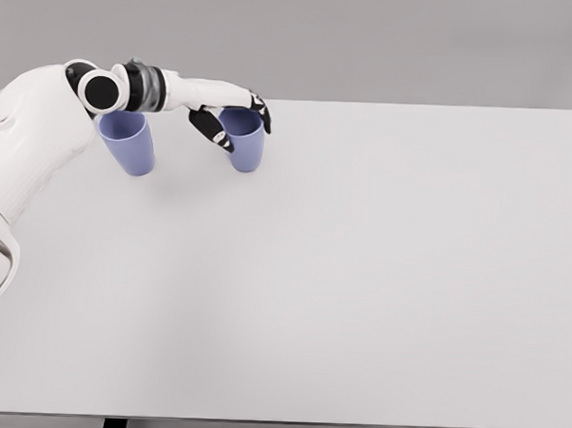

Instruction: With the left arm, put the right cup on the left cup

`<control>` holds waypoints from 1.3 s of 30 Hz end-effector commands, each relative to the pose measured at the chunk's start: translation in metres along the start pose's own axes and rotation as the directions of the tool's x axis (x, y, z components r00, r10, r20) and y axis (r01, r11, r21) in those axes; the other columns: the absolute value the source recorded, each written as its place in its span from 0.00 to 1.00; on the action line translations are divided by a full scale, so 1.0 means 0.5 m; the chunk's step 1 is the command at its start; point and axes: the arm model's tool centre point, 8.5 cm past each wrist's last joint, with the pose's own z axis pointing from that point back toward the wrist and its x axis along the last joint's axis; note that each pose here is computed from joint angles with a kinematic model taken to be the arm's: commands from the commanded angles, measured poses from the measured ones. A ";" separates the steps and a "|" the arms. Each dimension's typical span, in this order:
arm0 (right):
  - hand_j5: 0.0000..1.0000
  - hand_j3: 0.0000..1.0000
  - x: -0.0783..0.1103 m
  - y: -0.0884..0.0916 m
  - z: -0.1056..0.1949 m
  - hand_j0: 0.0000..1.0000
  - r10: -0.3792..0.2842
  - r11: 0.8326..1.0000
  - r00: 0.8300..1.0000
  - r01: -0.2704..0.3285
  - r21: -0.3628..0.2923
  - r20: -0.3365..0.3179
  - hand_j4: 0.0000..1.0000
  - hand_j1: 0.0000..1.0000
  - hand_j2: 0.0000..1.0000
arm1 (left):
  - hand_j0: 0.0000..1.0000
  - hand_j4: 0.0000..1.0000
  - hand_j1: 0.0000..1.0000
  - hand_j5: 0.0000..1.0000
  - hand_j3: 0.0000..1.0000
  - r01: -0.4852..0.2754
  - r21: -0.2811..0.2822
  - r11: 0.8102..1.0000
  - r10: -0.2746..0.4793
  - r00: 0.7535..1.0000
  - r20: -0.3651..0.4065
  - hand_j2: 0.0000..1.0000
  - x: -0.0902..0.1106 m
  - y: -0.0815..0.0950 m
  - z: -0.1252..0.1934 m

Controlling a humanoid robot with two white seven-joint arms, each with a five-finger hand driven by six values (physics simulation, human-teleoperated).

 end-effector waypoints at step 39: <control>1.00 1.00 -0.001 0.000 0.000 1.00 0.000 1.000 1.000 0.000 0.001 -0.001 1.00 1.00 1.00 | 0.52 0.52 0.52 0.52 0.52 0.176 0.130 0.976 -0.178 0.984 0.001 0.52 0.009 0.140 0.344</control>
